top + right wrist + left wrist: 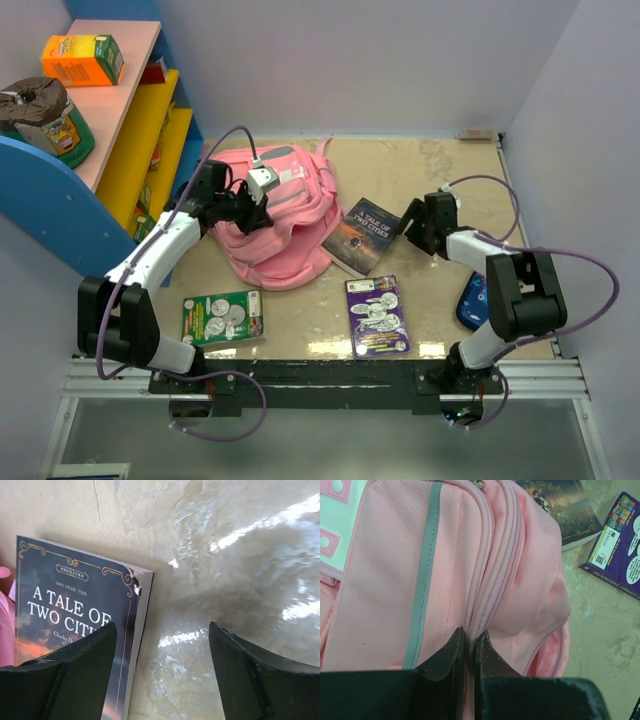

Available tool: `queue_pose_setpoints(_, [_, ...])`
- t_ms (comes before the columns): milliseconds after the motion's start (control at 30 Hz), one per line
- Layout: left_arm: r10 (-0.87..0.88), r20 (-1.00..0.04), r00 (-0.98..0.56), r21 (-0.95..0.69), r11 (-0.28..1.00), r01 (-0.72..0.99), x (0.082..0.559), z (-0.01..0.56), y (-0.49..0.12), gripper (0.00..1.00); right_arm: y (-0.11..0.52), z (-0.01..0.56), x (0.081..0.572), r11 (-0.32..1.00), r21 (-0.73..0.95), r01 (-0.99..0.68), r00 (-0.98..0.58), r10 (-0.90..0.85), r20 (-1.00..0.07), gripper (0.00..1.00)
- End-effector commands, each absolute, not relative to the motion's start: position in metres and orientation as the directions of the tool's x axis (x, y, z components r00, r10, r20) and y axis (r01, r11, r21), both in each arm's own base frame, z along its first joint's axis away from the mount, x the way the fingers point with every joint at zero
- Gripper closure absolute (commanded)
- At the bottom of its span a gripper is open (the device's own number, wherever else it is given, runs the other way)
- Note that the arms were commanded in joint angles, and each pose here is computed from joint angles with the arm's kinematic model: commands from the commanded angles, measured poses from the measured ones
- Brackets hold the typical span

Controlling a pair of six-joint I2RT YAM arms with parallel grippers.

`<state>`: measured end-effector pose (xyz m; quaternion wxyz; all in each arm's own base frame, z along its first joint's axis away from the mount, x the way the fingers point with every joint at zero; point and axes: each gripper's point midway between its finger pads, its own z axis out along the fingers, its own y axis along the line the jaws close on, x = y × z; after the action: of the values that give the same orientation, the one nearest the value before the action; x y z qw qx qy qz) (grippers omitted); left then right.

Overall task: Pack the student bag
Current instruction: Place the book in the student bag.

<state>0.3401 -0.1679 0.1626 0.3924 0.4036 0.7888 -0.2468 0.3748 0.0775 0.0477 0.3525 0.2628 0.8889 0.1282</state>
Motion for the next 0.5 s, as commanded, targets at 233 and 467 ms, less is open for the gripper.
queue_pose_setpoints(233, [0.404,-0.856,-0.323,-0.092,0.496,0.863,0.338,0.183,-0.180,1.00,0.132,0.035,0.393,0.770,0.579,0.270,-0.667,0.583,-0.464,0.26])
queue_pose_setpoints(467, [0.404,-0.855,-0.326,-0.092,0.501,0.860,0.339,0.182,-0.180,1.00,0.184,0.023,0.376,0.734,0.638,0.232,-0.733,0.563,-0.381,0.62])
